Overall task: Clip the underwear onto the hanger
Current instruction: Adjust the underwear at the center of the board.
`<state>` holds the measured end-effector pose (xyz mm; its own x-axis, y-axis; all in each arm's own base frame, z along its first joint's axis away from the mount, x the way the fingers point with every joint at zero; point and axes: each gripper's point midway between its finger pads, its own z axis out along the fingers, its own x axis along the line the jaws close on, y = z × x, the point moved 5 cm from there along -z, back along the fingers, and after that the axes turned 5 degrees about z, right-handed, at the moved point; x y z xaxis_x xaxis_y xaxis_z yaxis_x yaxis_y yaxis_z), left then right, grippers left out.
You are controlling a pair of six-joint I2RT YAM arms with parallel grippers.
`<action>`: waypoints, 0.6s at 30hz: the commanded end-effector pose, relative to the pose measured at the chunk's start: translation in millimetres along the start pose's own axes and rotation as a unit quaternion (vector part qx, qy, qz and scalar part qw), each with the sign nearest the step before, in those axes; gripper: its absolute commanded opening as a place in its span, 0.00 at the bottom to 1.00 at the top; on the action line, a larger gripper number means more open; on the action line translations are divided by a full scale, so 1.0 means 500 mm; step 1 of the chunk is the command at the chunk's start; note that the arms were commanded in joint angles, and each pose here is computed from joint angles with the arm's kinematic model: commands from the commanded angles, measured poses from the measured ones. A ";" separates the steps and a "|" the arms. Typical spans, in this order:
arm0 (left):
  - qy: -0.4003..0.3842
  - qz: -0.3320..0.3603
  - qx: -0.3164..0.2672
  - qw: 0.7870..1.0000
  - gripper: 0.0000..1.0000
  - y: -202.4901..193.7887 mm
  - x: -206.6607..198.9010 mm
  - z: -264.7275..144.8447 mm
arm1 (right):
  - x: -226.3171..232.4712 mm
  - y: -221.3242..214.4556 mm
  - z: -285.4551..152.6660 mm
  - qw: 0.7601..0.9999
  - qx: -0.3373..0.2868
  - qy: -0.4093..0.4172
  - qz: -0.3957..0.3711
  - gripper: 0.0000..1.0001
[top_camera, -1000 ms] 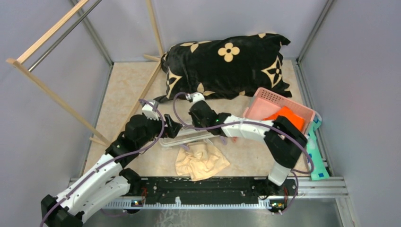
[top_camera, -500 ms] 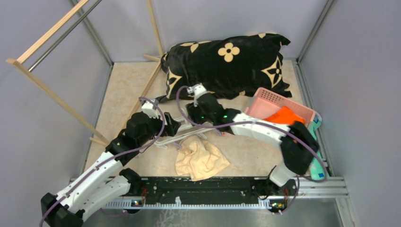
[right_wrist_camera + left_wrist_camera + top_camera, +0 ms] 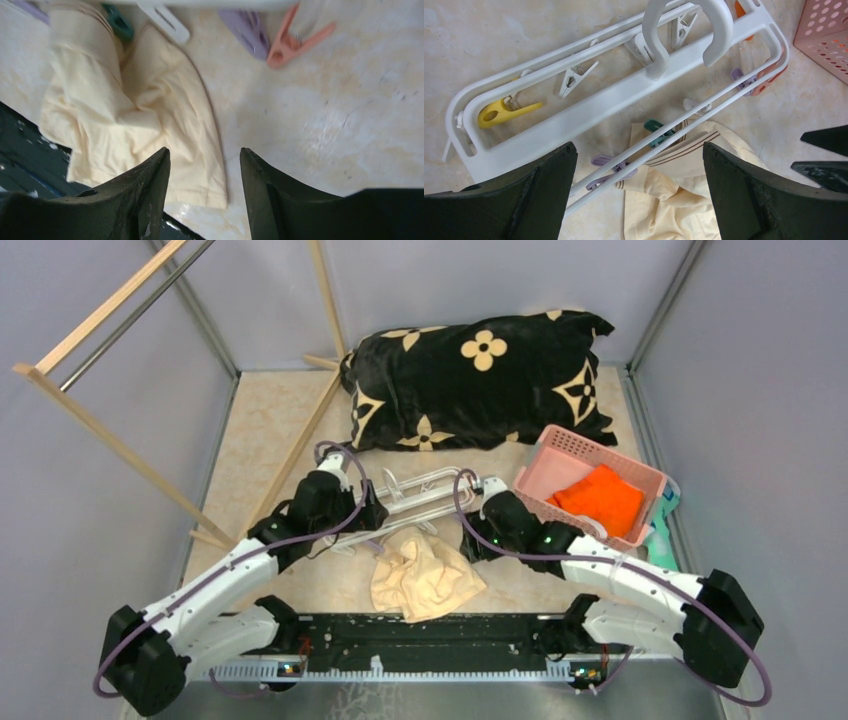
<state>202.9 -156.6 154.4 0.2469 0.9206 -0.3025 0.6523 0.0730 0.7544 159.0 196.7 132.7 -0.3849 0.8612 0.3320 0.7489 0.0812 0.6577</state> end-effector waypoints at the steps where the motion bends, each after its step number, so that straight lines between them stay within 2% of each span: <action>1: -0.020 0.016 -0.010 1.000 1.00 0.033 -0.027 0.023 | 0.008 -0.038 0.006 0.998 0.026 0.030 0.053 0.54; 5: -0.010 0.019 0.014 1.000 1.00 0.047 -0.044 0.064 | 0.006 -0.056 0.035 0.997 0.033 0.037 0.058 0.54; 11: 0.045 0.040 0.002 0.998 0.99 0.064 -0.060 0.117 | 0.006 -0.063 0.050 0.996 0.023 0.048 0.067 0.54; 18: 0.083 0.064 -0.008 0.994 0.85 0.060 -0.052 0.154 | -0.001 -0.073 0.055 0.997 0.024 0.044 0.066 0.53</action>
<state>256.5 -206.6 133.7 0.2294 0.9609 -0.1553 0.6660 -0.0386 0.7449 138.6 199.0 81.4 -0.3157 0.8432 0.4351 0.8430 0.0388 0.5365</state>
